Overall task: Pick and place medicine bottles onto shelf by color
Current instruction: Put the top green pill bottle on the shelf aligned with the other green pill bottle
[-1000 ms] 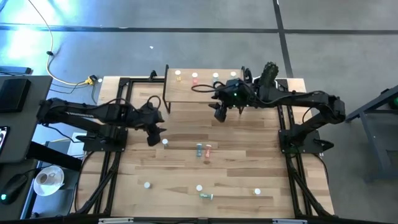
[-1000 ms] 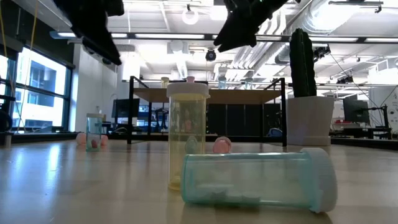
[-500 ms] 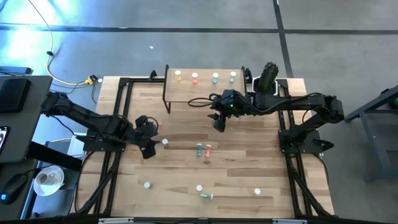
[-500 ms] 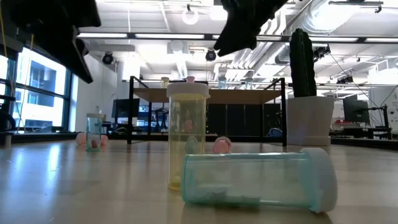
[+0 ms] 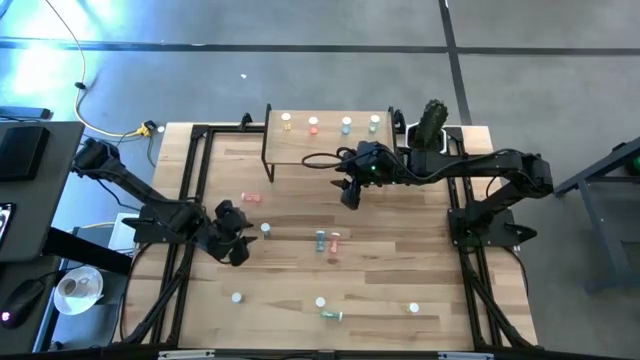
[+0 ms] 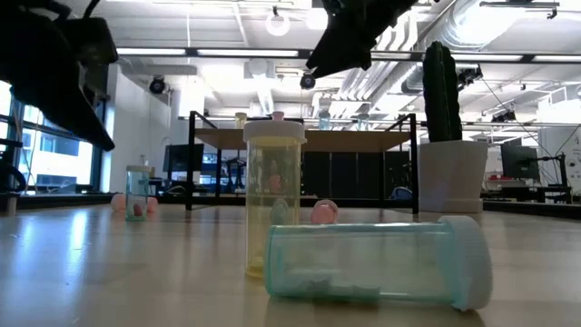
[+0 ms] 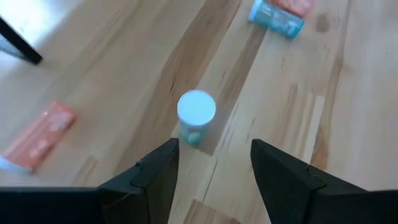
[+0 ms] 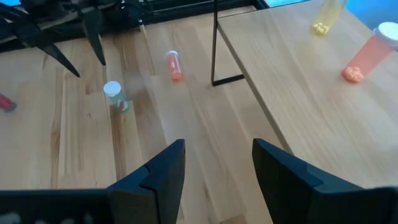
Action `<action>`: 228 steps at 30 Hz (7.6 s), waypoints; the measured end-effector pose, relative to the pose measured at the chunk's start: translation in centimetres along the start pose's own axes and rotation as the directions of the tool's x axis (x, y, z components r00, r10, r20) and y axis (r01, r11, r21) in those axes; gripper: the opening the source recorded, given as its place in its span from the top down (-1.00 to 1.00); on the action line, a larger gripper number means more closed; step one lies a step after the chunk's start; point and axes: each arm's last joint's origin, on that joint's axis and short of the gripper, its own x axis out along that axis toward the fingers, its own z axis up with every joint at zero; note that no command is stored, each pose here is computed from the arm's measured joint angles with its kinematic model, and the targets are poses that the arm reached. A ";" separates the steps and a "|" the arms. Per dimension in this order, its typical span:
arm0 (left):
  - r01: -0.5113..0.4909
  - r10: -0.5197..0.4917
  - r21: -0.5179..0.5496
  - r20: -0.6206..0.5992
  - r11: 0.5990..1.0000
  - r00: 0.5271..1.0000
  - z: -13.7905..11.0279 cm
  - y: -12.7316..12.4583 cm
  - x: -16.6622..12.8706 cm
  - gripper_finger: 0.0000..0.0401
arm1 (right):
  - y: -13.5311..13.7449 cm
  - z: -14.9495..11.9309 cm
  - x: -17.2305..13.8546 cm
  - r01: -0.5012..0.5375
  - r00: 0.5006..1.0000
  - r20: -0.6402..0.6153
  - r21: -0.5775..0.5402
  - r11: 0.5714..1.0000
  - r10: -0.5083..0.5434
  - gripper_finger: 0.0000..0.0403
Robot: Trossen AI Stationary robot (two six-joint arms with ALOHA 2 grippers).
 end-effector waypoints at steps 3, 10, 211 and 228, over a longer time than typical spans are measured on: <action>0.005 -0.005 -0.017 0.002 1.000 1.000 -1.0 0.3 0.6 0.06 | 0.0 0.0 0.0 0.000 1.000 0.000 0.000 1.000 0.000 0.11; 0.038 -0.035 -0.049 0.053 0.998 0.998 -2.9 0.9 1.9 0.06 | 0.0 0.0 0.0 0.000 1.000 0.000 0.000 1.000 0.000 0.11; 0.090 -0.139 0.272 0.170 0.958 0.976 15.1 0.2 7.5 0.06 | -10.2 -3.6 -3.0 0.290 0.956 0.042 0.051 0.956 -0.292 0.46; 0.083 -0.138 0.295 0.171 0.952 0.976 15.1 0.2 7.5 0.06 | -9.2 -3.9 -5.6 0.328 0.943 0.028 0.063 0.943 -0.330 0.46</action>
